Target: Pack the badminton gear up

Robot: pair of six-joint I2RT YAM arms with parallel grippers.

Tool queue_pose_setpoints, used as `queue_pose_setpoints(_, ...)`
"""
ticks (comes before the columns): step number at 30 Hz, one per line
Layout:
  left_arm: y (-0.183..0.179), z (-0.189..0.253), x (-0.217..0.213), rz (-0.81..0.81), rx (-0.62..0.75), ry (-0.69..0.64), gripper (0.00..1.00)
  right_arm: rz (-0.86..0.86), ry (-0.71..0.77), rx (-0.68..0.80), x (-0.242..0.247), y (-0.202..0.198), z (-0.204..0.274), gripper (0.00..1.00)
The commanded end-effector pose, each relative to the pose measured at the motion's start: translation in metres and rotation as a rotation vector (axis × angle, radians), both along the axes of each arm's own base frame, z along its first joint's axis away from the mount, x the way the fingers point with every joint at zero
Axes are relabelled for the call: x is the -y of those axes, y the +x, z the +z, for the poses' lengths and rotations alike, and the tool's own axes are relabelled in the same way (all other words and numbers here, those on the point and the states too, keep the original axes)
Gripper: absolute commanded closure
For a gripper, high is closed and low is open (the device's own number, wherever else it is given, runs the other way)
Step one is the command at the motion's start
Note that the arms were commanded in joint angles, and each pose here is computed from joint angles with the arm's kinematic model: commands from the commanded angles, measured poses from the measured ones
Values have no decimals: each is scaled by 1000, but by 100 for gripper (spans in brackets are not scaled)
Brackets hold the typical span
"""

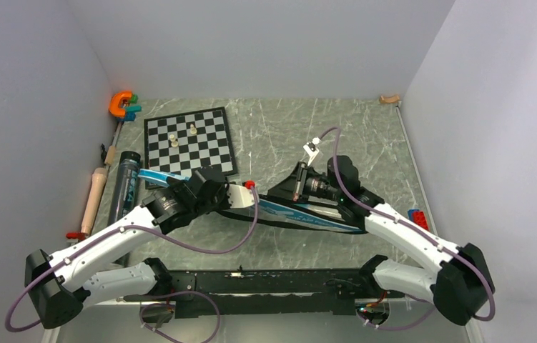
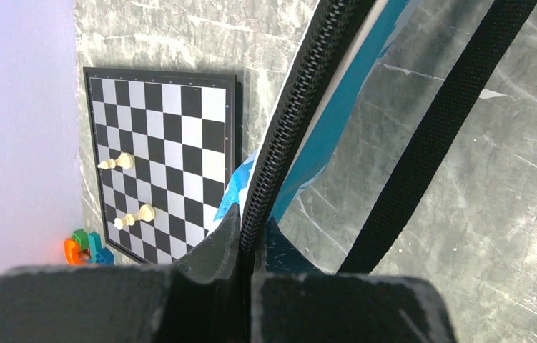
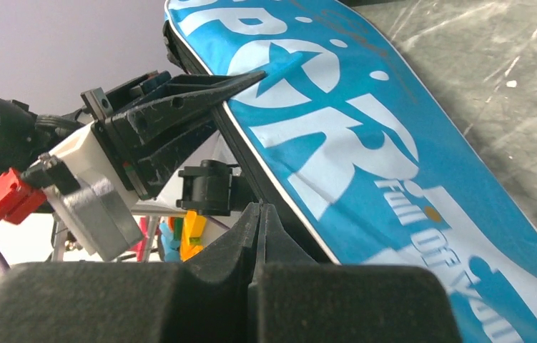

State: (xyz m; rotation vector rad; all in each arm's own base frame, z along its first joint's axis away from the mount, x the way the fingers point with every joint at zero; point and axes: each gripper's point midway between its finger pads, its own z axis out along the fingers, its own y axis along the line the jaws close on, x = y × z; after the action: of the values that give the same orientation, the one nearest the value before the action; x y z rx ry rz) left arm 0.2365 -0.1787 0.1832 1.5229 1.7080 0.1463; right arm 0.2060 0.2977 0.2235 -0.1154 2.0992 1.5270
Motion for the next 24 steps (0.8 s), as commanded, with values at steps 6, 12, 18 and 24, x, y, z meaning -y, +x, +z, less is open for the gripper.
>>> queue_pose_setpoints(6,19,49,-1,64,139,-115,100,-77,-112,51,48,-12,-3,100)
queue_pose_setpoints(12,16,43,0,41,112,-97,100,-105,-190,61,69,-20,-10,100)
queue_pose_setpoints(18,11,36,9,-1,58,-101,76,-95,-220,85,76,-27,-4,100)
queue_pose_setpoints(24,-14,41,45,-108,-65,-201,55,-59,-204,57,73,-36,-14,100)
